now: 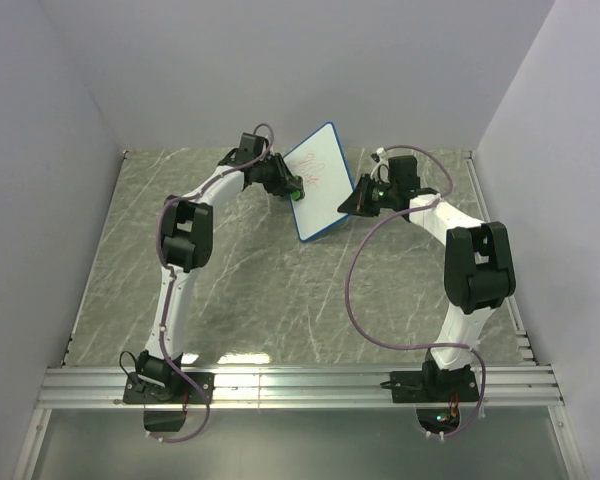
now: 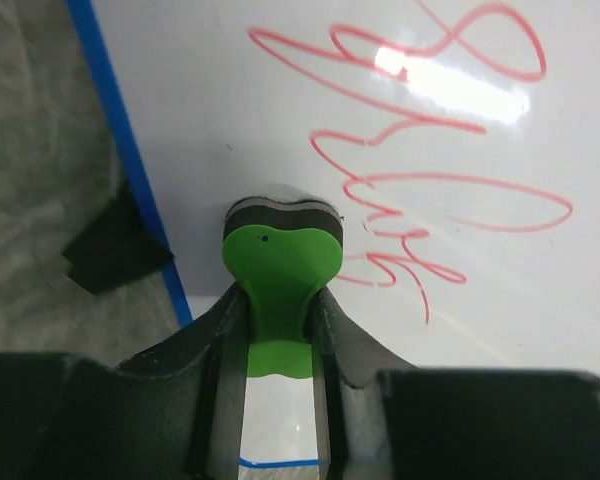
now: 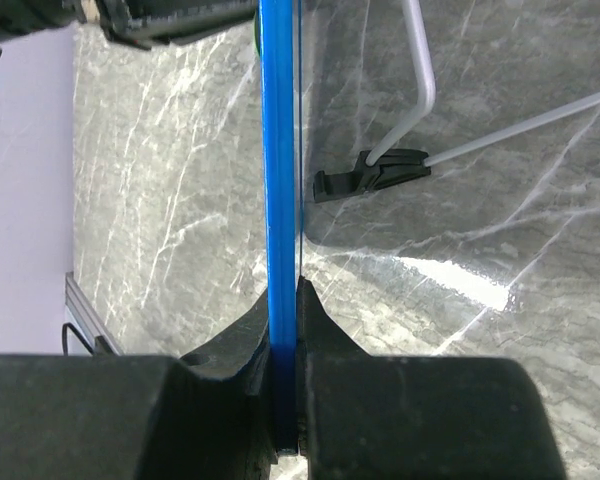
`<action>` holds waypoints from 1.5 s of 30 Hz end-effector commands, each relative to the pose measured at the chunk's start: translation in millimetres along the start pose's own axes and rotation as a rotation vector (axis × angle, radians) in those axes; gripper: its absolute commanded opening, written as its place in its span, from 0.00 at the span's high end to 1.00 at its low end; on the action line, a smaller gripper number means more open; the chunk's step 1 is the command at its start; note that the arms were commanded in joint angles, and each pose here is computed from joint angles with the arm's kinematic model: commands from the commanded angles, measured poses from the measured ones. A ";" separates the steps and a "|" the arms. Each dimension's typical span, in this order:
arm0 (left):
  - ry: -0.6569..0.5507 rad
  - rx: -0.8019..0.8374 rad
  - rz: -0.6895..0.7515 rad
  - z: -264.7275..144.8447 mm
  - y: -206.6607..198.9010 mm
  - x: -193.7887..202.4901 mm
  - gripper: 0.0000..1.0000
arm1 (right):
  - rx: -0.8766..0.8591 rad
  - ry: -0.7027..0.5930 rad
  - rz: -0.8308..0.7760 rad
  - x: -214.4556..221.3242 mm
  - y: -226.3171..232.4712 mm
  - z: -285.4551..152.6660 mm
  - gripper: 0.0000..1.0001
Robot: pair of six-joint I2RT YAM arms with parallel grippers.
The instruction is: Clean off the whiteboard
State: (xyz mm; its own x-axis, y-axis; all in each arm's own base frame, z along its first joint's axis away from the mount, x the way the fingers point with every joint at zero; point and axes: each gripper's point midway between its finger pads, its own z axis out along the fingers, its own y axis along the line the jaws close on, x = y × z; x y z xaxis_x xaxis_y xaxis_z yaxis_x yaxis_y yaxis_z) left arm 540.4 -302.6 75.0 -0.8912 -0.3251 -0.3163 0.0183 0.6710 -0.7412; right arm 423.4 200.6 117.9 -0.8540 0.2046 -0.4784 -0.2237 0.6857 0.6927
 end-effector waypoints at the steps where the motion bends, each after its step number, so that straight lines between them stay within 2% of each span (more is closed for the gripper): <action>1: 0.013 -0.004 0.009 17.6 0.9 4.0 1.00 | 0.027 0.234 0.081 74.9 1.5 1.4 1.00; 5: 0.012 0.110 0.072 11.4 -36.9 9.8 1.00 | 0.029 0.236 0.080 75.6 1.1 2.1 1.00; 8: 0.056 0.190 0.102 11.3 -66.5 25.4 1.00 | 0.029 0.238 0.087 75.0 0.1 4.4 1.00; 13: 0.104 0.361 0.208 1.9 -136.7 51.0 1.00 | 0.028 0.241 0.091 74.4 -0.5 5.3 1.00; 19: 0.115 0.425 0.200 -10.9 -157.2 50.5 1.00 | 0.044 0.253 0.085 79.8 -2.9 3.0 1.00; 23: 0.070 0.334 0.180 -4.7 -137.8 36.5 1.00 | 0.047 0.255 0.085 81.4 -3.8 1.4 1.00; 24: 0.029 0.296 0.169 -3.8 -128.2 22.8 1.00 | 0.048 0.257 0.087 81.7 -3.6 1.0 1.00; 30: -0.031 0.096 0.130 3.6 -56.8 -9.2 1.00 | 0.058 0.263 0.084 86.8 -2.7 -5.0 1.00; 36: 0.062 -0.113 0.155 23.0 21.7 16.0 1.00 | 0.058 0.256 0.086 89.0 0.2 -11.3 1.00; 41: 0.085 -0.146 0.175 21.8 34.9 26.0 1.00 | 0.058 0.258 0.088 87.0 0.1 -8.6 1.00; 45: 0.097 -0.064 0.186 19.4 1.5 33.5 1.00 | 0.056 0.255 0.098 82.5 0.1 -5.0 1.00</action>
State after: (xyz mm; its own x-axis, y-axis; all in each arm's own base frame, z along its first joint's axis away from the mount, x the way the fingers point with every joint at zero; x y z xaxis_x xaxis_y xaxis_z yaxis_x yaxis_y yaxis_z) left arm 553.8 -300.5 76.2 -0.8755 -0.2228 -0.4288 0.1405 0.7316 -0.6671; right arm 398.3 204.1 114.5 -0.8884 0.1977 -0.4144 -0.1802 0.6801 0.7107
